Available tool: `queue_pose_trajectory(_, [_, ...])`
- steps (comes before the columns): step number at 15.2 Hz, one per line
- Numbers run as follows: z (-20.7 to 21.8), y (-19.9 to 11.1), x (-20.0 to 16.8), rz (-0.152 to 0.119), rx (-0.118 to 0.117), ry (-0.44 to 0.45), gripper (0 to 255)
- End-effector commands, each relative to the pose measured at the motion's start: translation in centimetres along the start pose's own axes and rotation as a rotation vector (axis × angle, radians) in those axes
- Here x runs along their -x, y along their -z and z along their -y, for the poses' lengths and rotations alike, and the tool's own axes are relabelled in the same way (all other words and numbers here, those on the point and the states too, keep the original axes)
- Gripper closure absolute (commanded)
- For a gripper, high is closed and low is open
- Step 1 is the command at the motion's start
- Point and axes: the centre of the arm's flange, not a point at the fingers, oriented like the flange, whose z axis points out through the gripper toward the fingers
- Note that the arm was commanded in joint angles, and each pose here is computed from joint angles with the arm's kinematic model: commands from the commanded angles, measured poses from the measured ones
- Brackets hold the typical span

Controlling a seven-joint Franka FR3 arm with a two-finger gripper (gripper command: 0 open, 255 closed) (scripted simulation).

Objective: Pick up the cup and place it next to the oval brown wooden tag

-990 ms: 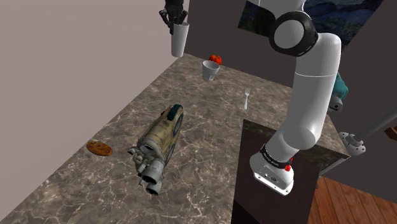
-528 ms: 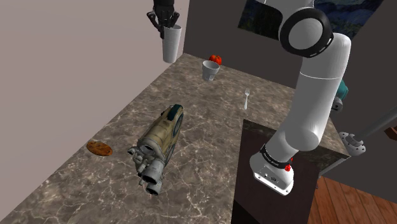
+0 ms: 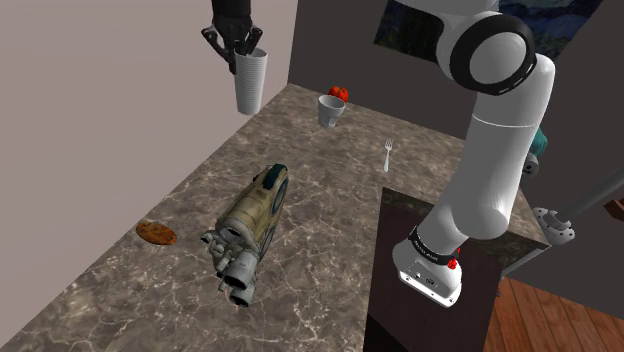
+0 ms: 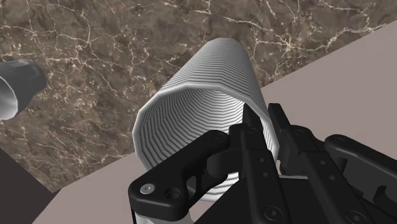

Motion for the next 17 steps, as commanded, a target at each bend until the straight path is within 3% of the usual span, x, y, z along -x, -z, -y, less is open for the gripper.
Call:
queue_pose_trajectory(1, [2.2, 0.4, 1.5, 0.000, 0.000, -0.001, 255])
queue_pose_trajectory(8, [9.8, 1.3, 6.2, 0.000, 0.000, -0.001, 255])
queue_pose_trajectory(17, [10.2, -3.5, 6.4, 0.000, 0.000, -0.001, 255])
